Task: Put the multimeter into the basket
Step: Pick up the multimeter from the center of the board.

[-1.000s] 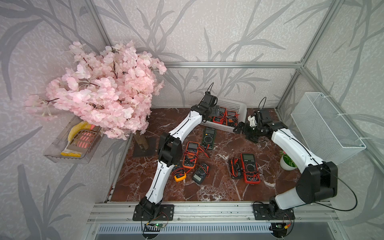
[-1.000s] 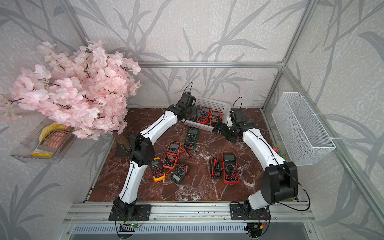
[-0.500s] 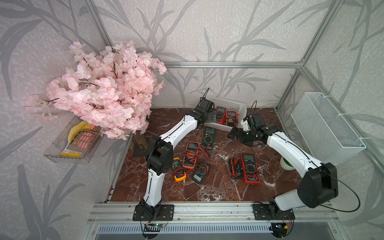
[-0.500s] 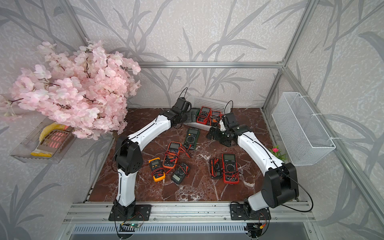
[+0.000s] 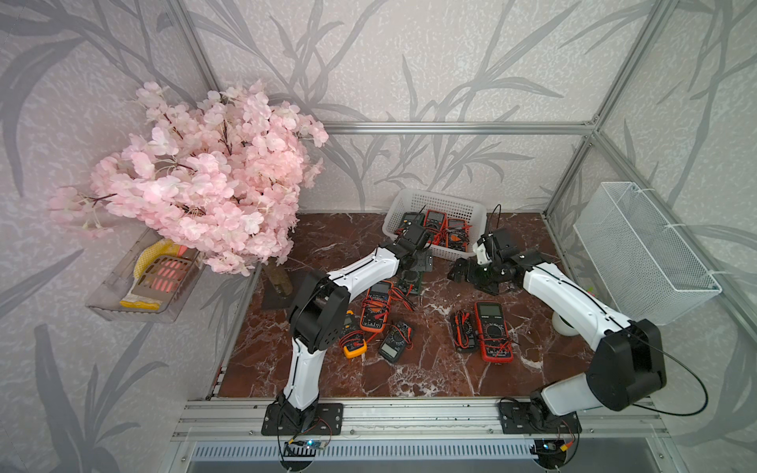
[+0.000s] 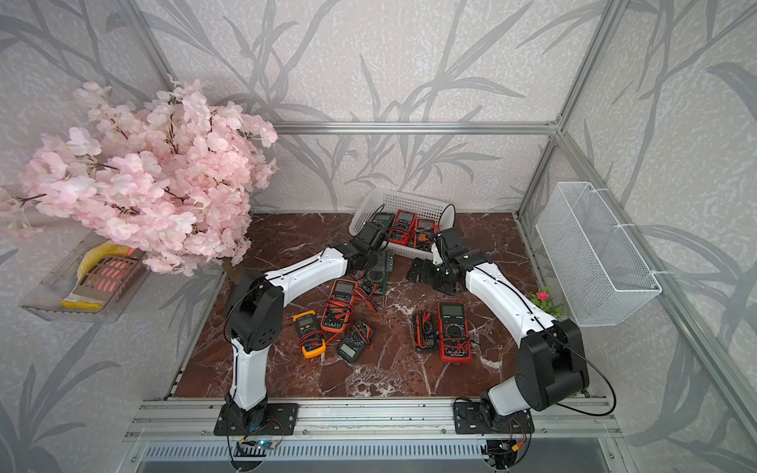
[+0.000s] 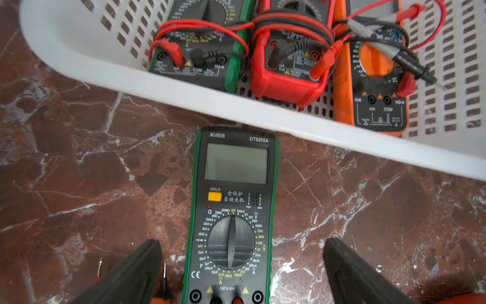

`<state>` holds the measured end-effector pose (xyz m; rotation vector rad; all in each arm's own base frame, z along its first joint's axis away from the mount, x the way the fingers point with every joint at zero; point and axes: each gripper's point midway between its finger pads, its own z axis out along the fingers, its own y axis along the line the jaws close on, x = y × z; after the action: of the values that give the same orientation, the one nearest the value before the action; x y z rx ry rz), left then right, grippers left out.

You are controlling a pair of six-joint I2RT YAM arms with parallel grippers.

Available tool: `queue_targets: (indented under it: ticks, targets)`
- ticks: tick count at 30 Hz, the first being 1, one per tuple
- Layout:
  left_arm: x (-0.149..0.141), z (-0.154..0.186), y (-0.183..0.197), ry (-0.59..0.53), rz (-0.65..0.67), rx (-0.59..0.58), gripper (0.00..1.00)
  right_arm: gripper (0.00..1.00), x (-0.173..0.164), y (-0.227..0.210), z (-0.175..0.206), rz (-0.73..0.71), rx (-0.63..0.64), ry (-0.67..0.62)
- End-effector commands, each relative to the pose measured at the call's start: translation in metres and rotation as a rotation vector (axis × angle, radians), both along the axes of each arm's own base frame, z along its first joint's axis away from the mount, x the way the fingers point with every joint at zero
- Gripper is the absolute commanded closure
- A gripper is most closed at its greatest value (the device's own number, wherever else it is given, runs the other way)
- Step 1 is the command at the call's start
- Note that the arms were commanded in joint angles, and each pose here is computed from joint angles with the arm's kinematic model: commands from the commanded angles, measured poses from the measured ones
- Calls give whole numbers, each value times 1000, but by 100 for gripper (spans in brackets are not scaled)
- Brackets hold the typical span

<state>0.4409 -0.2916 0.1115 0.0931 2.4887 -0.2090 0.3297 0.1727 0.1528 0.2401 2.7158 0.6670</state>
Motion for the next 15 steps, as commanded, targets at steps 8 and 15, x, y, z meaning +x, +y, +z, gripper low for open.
queue_targets:
  ticks: [8,15]
  targets:
    - [0,-20,1,9,-9,49,0,1,1,-2,3,13,-27,-14]
    - [-3,-41,2,49,-22,76,0,1,2,-4,1,6,-41,-12]
